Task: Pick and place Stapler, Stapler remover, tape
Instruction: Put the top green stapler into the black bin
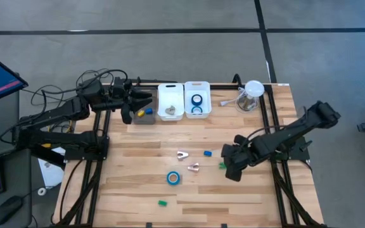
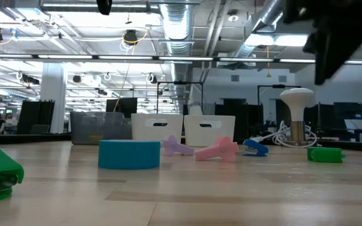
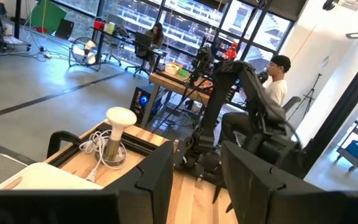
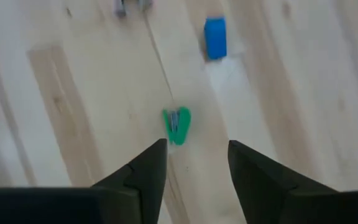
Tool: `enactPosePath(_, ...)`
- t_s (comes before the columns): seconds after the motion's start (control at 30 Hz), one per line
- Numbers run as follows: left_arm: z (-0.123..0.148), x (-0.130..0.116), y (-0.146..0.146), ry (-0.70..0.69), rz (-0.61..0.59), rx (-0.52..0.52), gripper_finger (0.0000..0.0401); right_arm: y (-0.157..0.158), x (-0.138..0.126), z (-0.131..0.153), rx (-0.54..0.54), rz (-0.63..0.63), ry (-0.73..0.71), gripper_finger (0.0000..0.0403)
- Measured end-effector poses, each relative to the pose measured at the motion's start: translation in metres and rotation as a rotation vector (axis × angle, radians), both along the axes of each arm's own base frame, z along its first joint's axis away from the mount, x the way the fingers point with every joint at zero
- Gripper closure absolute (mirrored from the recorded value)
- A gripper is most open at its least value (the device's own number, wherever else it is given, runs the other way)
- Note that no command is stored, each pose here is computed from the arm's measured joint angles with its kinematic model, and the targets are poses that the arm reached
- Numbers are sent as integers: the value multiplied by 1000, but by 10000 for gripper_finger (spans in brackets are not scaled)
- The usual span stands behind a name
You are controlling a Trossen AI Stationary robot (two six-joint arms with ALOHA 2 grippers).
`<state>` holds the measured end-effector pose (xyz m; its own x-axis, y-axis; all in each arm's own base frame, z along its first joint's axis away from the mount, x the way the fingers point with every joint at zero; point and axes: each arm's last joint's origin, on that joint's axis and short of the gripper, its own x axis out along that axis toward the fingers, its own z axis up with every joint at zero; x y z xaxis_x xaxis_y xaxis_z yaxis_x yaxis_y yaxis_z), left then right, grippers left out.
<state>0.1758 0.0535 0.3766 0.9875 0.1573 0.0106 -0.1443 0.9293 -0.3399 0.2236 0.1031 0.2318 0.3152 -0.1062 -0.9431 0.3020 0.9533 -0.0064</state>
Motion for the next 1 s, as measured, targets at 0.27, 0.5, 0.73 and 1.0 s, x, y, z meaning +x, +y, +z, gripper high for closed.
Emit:
enactPosePath(0.27,0,0,0,0,0,0,275,0,0,-46,43,10,23,231)
enactPosePath(0.5,0,0,0,0,0,0,275,2,6,-70,48,26,78,217)
enactPosePath(0.73,0,0,0,1,0,0,275,4,16,-90,50,35,119,204)
enactPosePath(1.0,0,0,0,1,0,0,275,6,20,-103,39,33,142,231)
